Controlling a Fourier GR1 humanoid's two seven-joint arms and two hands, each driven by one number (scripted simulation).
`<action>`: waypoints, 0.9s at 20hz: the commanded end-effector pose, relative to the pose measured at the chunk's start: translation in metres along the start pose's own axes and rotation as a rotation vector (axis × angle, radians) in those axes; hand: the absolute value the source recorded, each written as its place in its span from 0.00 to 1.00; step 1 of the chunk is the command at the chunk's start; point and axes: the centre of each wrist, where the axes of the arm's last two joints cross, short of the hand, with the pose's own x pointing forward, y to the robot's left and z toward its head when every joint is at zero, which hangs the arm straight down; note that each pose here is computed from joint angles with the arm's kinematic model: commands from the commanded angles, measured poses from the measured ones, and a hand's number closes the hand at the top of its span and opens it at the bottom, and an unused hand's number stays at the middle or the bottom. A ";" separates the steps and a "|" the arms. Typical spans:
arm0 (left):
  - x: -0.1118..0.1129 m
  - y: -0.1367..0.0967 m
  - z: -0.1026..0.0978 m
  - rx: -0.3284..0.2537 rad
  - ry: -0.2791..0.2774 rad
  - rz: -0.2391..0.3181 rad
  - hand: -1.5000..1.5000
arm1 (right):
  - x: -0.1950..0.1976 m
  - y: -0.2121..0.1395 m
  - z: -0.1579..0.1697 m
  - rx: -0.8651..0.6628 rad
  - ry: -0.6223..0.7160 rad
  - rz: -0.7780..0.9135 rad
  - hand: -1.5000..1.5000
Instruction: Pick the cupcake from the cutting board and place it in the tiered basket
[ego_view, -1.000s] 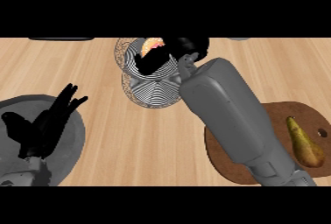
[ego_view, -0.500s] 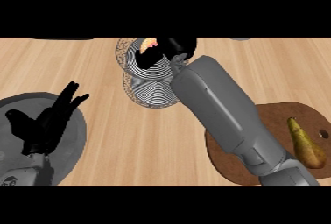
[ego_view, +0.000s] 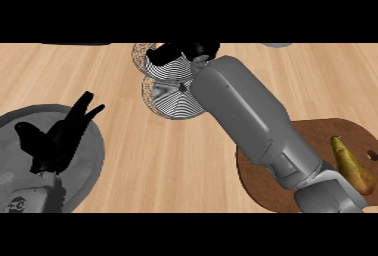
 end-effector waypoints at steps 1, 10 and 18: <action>0.004 0.003 0.011 -0.009 0.008 -0.001 0.50 | -0.008 0.014 0.001 -0.009 0.000 0.017 0.00; 0.008 0.013 -0.001 0.014 -0.001 -0.013 0.50 | 0.000 -0.012 -0.012 -0.097 0.096 -0.358 0.00; -0.002 0.022 0.019 0.040 0.005 0.001 0.50 | -0.017 -0.066 -0.025 -0.265 0.158 -0.667 0.00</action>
